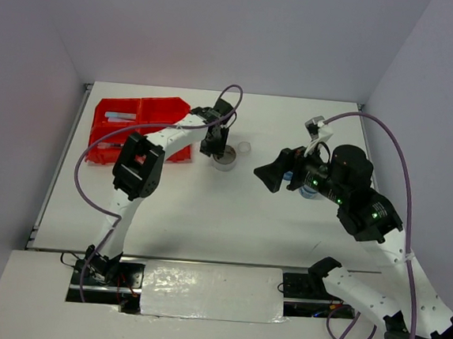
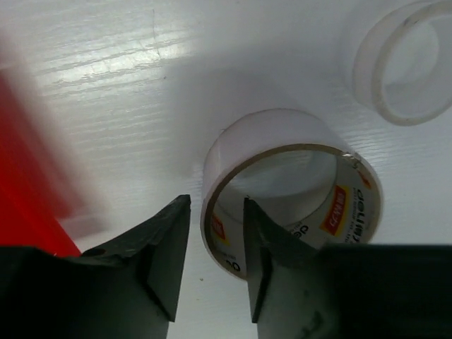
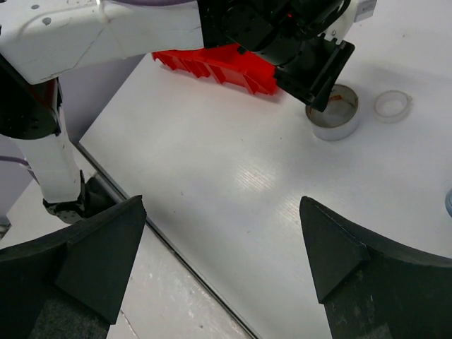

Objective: Sort the stationery into containers
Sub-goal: Pick up the stationery from the center of the board, then place the stationery in the storage box.

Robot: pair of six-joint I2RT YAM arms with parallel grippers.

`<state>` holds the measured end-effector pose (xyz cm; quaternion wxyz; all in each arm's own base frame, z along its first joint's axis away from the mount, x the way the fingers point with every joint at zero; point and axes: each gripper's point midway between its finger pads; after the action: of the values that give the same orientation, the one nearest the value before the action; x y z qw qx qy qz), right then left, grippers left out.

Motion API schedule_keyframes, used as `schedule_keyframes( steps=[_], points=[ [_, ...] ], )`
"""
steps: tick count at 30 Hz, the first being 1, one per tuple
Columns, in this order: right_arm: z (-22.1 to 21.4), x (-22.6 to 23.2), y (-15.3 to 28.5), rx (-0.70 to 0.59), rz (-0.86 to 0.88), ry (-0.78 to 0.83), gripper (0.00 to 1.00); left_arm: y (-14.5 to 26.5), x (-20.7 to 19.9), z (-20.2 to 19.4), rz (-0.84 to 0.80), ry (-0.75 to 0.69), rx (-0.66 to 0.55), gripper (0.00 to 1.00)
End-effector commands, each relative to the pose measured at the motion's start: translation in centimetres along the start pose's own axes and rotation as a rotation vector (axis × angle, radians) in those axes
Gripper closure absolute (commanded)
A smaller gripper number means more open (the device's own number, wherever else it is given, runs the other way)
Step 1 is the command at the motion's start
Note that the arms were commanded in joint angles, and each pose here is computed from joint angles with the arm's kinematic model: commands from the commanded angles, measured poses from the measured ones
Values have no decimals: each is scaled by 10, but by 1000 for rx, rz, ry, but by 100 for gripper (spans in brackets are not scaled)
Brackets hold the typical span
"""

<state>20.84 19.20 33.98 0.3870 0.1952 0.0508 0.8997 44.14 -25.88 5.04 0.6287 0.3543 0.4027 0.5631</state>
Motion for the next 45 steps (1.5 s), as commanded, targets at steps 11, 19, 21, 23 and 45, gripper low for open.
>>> schedule_keyframes(
  steps=[11,19,21,23,45],
  points=[
    [13,4,-3,-29,21,22,3,96,7,89,-108,183,-238,100],
    [9,6,-12,-20,47,3,4,98,154,138,106,487,-287,100],
    [10,6,-13,-14,47,9,4,91,184,144,139,526,-289,100],
    [11,6,-14,-9,49,11,4,85,203,152,138,546,-305,99],
    [17,6,-33,9,62,-1,4,20,236,126,173,511,-208,47]
  ],
)
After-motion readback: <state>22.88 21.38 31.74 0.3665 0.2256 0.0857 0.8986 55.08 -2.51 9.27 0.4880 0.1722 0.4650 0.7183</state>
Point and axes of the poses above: each gripper's point midway between its finger pads, its own y axis back along the fingers, its own x axis along the line the jaws close on, z = x × y, and after that the axes turned 5 degrees about y, right-handed
